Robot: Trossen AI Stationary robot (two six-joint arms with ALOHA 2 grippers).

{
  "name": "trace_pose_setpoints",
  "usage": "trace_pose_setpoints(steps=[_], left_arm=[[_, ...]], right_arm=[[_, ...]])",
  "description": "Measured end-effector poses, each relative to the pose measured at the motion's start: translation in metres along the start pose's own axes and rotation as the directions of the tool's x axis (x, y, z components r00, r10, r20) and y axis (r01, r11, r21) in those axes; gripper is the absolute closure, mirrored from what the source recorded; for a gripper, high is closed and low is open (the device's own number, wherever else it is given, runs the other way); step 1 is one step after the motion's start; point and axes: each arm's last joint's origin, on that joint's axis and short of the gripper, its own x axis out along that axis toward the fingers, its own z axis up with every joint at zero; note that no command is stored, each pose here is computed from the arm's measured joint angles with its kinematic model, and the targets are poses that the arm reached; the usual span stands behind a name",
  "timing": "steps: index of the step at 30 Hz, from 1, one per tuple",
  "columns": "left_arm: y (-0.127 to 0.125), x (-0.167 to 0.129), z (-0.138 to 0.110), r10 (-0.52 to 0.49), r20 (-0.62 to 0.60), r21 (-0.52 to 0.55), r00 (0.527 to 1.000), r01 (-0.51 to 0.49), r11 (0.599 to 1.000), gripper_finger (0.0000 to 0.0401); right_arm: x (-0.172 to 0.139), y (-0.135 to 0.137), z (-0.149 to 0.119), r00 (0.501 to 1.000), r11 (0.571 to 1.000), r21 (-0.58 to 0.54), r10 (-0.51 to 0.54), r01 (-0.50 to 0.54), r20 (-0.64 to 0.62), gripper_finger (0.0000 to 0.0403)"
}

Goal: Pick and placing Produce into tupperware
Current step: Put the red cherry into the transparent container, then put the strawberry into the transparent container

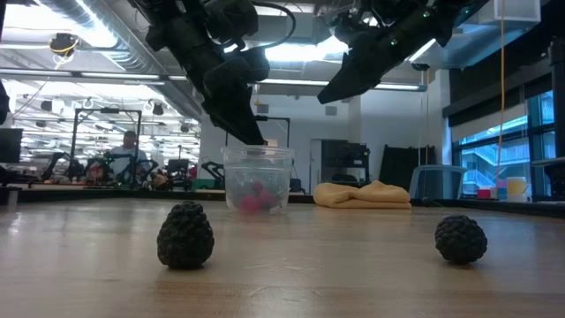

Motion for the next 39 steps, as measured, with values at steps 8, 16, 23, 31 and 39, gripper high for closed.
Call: trace_pose_setpoints(steps=[8,16,23,31,39], left_arm=[[0.0,0.0,0.0,-0.007,-0.001,-0.001,1.0,0.007,1.0,0.0223],[-0.004,-0.019,0.003,-0.162,0.011,-0.026,0.987,0.162,0.986,0.0215],[0.003,-0.077,-0.011,-0.148,-0.079,-0.067,0.986,0.143,0.987,0.0215],[-0.008,-0.119,-0.032,-0.224,-0.176,-0.142,0.959,0.201,0.969,0.0215],[-0.039,-0.128,-0.055,-0.247,-0.346,0.047,0.905,0.279,0.959,0.0215]], right_arm=[[0.0,0.0,0.0,1.0,1.0,-0.002,0.0,0.0,0.0,0.0242],[0.0,0.0,0.0,1.0,1.0,-0.002,0.0,0.0,-0.001,0.0242],[0.0,0.0,0.0,1.0,1.0,-0.002,0.0,0.0,-0.001,0.0242],[0.0,0.0,0.001,1.0,1.0,-0.004,-0.001,0.001,0.006,0.0242],[0.0,0.0,0.001,1.0,1.0,-0.006,-0.002,0.002,0.009,0.0242]])
